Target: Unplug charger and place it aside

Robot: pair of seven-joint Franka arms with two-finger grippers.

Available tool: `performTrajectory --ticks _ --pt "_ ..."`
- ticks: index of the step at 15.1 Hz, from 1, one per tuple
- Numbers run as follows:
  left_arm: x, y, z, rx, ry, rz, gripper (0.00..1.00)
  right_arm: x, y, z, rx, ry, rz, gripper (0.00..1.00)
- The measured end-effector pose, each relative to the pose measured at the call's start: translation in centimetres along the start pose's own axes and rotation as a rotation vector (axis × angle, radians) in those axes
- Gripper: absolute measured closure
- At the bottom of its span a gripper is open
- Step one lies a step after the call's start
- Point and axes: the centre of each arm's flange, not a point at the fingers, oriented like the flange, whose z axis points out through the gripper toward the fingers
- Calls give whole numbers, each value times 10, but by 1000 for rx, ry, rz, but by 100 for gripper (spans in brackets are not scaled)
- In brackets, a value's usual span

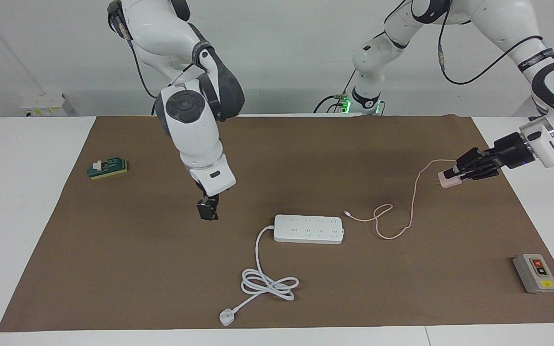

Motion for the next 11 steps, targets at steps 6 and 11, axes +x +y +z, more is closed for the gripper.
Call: performTrajectory --ticks 6,11 --pt "-68 -50 20 -107 46 44 69 -69 0 -55 39 -99 372 0" --pt "-109 -78 62 -216 28 102 69 -128 -1 -83 48 -165 638 0"
